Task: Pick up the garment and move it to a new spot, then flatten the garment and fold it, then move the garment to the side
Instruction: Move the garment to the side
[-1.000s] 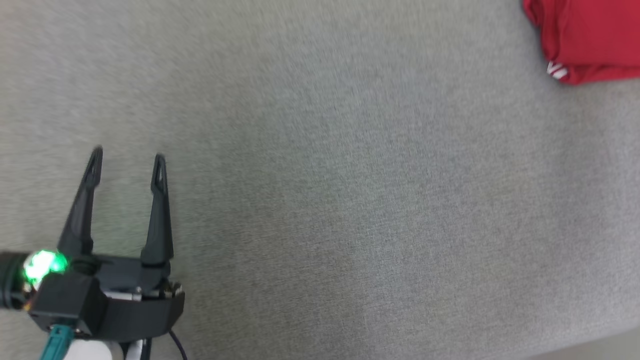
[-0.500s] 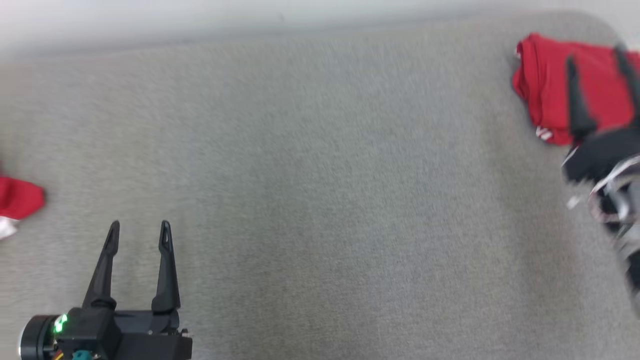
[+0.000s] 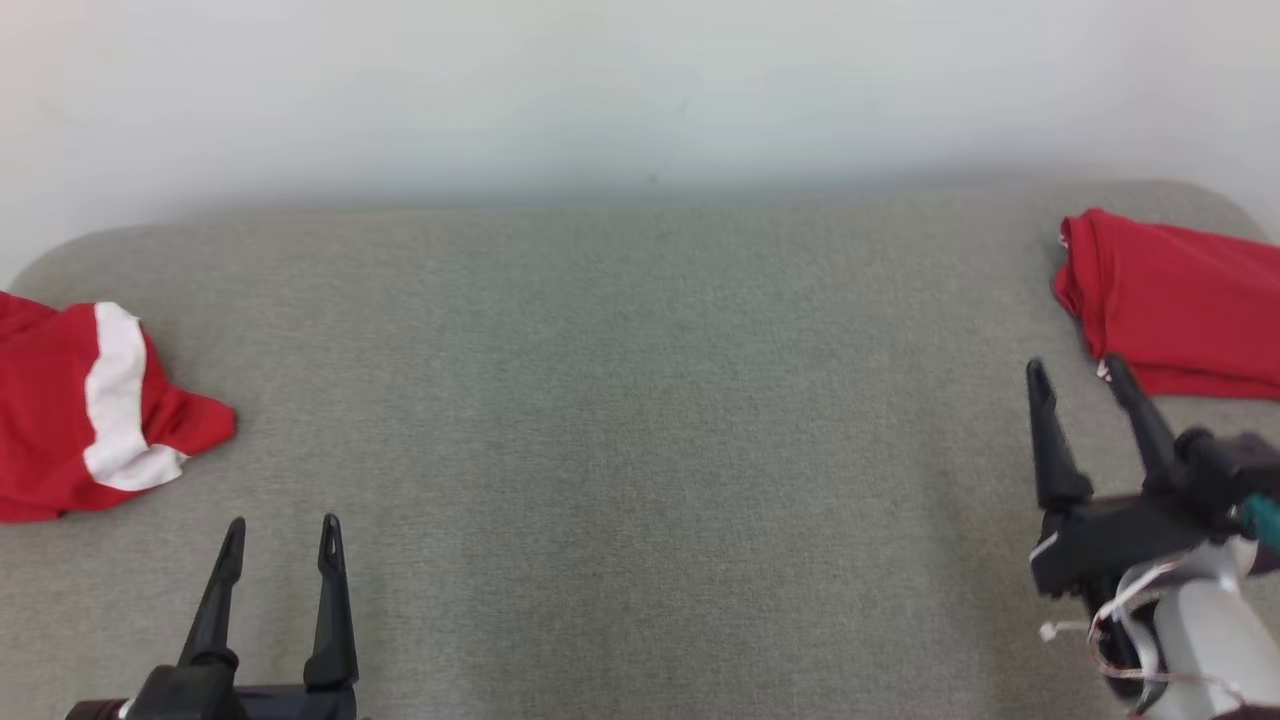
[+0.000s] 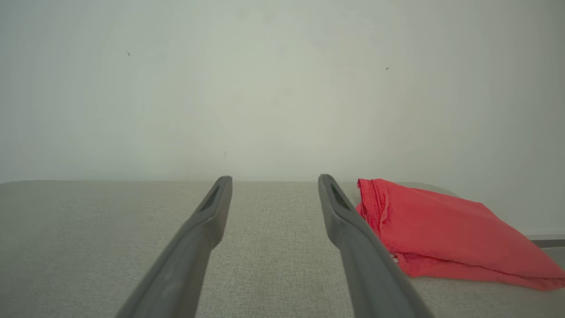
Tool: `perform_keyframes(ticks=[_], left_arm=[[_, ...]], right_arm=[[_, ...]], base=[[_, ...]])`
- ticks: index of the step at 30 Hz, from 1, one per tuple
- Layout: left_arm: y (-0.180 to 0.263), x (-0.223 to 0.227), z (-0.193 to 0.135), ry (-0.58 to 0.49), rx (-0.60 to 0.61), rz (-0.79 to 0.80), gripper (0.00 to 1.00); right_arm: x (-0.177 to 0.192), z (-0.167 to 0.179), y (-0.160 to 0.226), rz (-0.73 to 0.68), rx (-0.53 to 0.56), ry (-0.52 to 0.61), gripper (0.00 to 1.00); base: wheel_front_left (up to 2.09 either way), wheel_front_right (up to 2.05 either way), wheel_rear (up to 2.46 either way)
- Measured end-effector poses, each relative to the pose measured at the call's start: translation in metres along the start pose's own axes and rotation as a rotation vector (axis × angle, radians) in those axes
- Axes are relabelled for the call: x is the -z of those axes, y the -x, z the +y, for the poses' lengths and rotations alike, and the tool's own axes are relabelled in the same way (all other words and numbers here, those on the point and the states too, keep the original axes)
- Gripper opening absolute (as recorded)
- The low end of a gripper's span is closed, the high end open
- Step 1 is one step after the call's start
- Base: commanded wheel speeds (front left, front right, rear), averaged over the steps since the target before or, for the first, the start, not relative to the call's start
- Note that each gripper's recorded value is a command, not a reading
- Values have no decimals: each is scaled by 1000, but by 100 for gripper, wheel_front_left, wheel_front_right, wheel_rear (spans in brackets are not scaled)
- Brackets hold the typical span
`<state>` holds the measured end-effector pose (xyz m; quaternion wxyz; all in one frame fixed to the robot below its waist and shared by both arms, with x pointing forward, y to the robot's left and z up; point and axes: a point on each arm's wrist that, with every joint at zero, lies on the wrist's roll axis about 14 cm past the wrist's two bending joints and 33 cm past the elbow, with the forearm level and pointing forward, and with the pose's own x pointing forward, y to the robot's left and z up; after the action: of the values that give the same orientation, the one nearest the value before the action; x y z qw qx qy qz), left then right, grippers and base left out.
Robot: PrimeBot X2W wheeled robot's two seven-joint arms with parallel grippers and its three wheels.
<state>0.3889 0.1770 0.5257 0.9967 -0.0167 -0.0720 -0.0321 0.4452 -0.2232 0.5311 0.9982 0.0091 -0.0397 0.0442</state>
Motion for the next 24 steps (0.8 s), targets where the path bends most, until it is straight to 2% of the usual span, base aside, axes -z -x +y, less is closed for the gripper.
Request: perform_keyframes(ticks=[11, 24], left_arm=[[30, -7, 21, -15, -59, -2, 100], [46, -9, 36, -17, -95, -1, 100]], right_arm=[[8, 45, 43, 1, -22, -125, 100], [8, 69, 72, 14, -35, -166, 100]], base=[[0, 0, 0], [0, 0, 0]])
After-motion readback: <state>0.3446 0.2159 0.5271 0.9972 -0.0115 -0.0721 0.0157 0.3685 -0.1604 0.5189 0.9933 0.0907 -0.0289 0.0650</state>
